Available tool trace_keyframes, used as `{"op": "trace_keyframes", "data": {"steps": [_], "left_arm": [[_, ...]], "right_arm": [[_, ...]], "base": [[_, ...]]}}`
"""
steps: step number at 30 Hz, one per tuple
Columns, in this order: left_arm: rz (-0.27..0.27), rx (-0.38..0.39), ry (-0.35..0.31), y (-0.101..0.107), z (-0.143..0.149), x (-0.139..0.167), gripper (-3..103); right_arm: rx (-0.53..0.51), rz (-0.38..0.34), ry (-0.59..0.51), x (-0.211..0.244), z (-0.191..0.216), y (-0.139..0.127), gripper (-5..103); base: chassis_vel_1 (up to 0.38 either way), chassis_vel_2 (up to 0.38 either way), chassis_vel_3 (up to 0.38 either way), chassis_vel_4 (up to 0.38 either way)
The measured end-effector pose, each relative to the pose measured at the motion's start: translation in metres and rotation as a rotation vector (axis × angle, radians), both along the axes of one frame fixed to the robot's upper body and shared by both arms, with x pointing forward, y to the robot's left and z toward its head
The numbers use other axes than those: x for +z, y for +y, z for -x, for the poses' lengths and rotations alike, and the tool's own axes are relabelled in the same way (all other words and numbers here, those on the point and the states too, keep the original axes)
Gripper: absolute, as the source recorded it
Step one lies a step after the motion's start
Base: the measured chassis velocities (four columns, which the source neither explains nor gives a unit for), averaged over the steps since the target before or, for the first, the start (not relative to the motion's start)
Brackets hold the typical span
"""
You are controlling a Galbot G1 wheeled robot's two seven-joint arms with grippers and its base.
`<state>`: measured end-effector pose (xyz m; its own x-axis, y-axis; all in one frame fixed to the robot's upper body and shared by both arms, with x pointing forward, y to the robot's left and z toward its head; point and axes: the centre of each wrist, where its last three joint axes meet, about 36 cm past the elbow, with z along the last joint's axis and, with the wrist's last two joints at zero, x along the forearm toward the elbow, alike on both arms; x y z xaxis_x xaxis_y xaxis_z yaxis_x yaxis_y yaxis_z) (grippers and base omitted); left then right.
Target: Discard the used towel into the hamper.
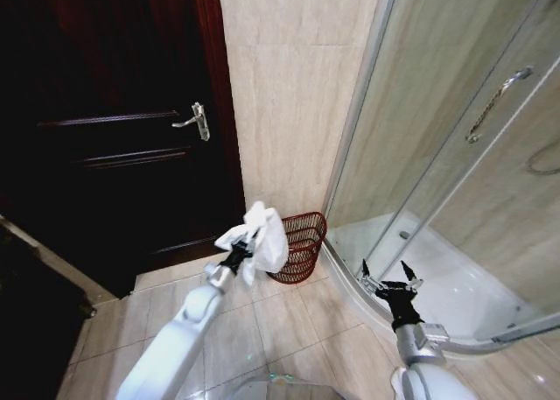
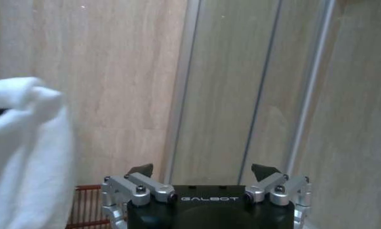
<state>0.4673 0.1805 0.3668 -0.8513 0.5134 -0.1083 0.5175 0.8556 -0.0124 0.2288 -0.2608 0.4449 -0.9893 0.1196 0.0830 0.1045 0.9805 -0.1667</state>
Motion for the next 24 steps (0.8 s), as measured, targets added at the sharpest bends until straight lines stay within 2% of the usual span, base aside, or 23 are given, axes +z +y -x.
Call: {"op": "trace_keyframes", "data": {"steps": [2, 3, 6, 8, 11, 15, 24], "left_arm": [[-0.001, -0.028, -0.009, -0.023, -0.027, 0.013, 12], [-0.001, -0.028, -0.009, -0.023, -0.027, 0.013, 12], [-0.011, -0.006, -0.048, -0.043, -0.069, 0.034, 12], [-0.015, 0.004, -0.053, -0.046, -0.079, 0.036, 12], [-0.047, 0.054, -0.075, -0.046, -0.114, 0.039, 12], [-0.076, 0.078, -0.067, -0.042, -0.13, 0.035, 12], [-0.074, 0.05, -0.043, -0.049, -0.12, 0.036, 12]], "right_arm": [[-0.011, 0.005, -0.003, 0.001, 0.0, -0.001, 100], [-0.011, 0.005, -0.003, 0.001, 0.0, -0.001, 100], [-0.016, 0.007, -0.014, 0.005, 0.0, -0.001, 100], [-0.017, 0.007, -0.016, 0.006, 0.0, -0.001, 100], [-0.017, 0.0, -0.019, 0.007, -0.002, 0.0, 100], [-0.017, -0.009, -0.022, 0.007, -0.004, 0.0, 100], [-0.03, -0.025, -0.029, 0.012, -0.004, -0.005, 100]], "base": [[0.0, 0.0, 0.0, 0.0], [0.0, 0.0, 0.0, 0.0], [0.0, 0.0, 0.0, 0.0], [0.0, 0.0, 0.0, 0.0], [0.0, 0.0, 0.0, 0.0], [0.0, 0.0, 0.0, 0.0], [0.0, 0.0, 0.0, 0.0]]}}
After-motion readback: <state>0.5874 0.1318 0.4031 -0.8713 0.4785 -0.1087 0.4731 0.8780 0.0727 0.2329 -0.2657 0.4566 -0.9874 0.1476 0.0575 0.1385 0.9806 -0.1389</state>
